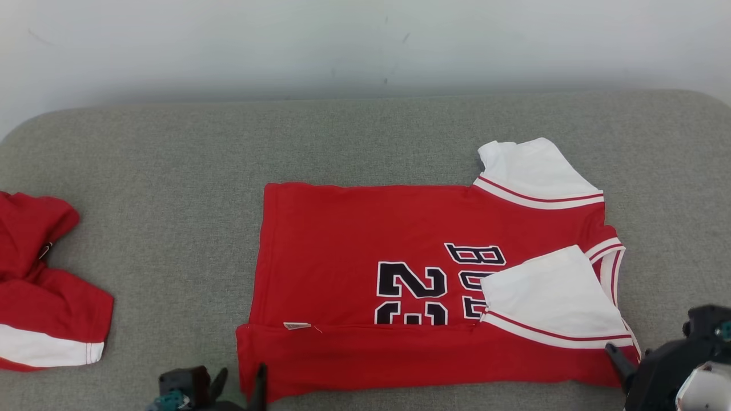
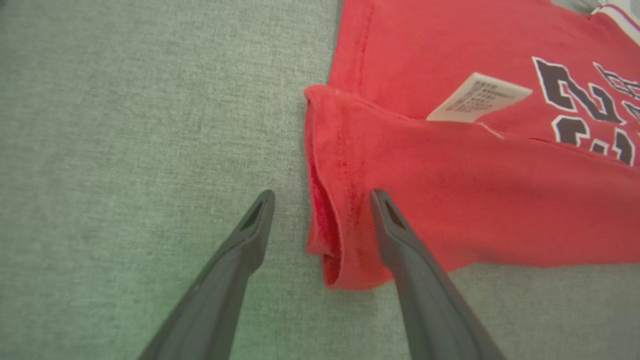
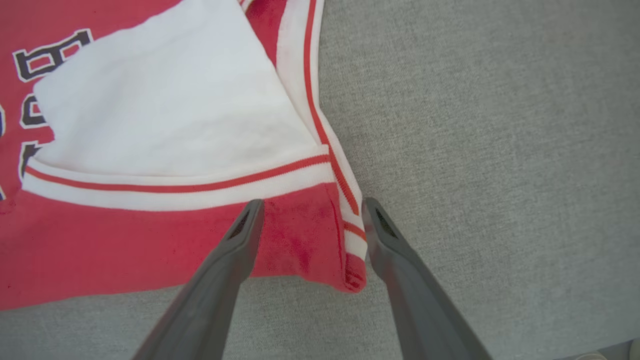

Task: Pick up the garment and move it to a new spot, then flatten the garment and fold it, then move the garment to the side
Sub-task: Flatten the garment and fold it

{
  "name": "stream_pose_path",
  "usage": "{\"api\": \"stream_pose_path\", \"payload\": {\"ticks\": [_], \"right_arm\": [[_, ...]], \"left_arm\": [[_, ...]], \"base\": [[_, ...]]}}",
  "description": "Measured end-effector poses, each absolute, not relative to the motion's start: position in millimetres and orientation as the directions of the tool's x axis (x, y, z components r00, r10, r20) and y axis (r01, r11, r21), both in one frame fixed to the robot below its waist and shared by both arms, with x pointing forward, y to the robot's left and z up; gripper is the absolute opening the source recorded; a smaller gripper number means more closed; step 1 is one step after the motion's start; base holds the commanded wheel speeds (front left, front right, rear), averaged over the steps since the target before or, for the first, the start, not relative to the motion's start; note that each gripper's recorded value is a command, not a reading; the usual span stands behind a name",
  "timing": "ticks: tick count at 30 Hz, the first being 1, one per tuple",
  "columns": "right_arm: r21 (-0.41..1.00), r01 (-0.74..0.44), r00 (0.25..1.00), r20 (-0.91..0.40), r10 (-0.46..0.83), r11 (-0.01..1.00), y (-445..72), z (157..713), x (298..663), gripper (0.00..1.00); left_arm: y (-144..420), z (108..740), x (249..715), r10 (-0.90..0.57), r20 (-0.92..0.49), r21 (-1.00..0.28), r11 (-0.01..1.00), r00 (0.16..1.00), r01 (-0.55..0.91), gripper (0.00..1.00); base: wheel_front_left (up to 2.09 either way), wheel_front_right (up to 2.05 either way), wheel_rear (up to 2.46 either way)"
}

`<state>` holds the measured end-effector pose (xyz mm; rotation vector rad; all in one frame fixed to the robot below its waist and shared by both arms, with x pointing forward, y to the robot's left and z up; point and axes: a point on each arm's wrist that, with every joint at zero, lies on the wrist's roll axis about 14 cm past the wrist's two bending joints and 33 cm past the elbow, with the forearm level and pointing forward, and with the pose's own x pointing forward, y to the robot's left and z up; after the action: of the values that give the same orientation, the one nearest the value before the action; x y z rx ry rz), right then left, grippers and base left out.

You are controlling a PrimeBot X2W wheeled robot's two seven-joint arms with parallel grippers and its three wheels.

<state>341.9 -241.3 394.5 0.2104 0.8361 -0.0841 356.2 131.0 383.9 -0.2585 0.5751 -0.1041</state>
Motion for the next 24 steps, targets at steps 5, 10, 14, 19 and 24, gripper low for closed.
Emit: {"api": "stream_pose_path", "payload": {"ticks": [5,10,14,19,24], "right_arm": [[0.118,0.13,0.736,-0.676,-0.016,0.984,-253,425,372,1.0],[0.1,0.09,0.782,-0.624,-0.008,0.991,-254,453,407,1.0],[0.09,0.047,0.81,-0.586,0.015,0.995,-251,474,449,1.0],[0.063,-0.032,0.845,-0.532,0.061,0.997,-236,493,505,1.0],[0.021,-0.087,0.833,-0.546,0.084,0.996,-225,482,541,1.0]], "left_arm": [[141,406,374,-0.163,-0.461,-0.3,0.954,0.872,0.02,1.0],[144,433,407,-0.179,-0.387,-0.293,0.954,0.904,0.064,1.0],[138,454,446,-0.22,-0.342,-0.288,0.95,0.914,0.121,1.0],[124,461,492,-0.252,-0.329,-0.317,0.937,0.91,0.145,1.0],[113,444,526,-0.28,-0.374,-0.257,0.947,0.884,0.191,1.0]], "base": [[0.0,0.0,0.0],[0.0,0.0,0.0],[0.0,0.0,0.0],[0.0,0.0,0.0],[0.0,0.0,0.0]]}}
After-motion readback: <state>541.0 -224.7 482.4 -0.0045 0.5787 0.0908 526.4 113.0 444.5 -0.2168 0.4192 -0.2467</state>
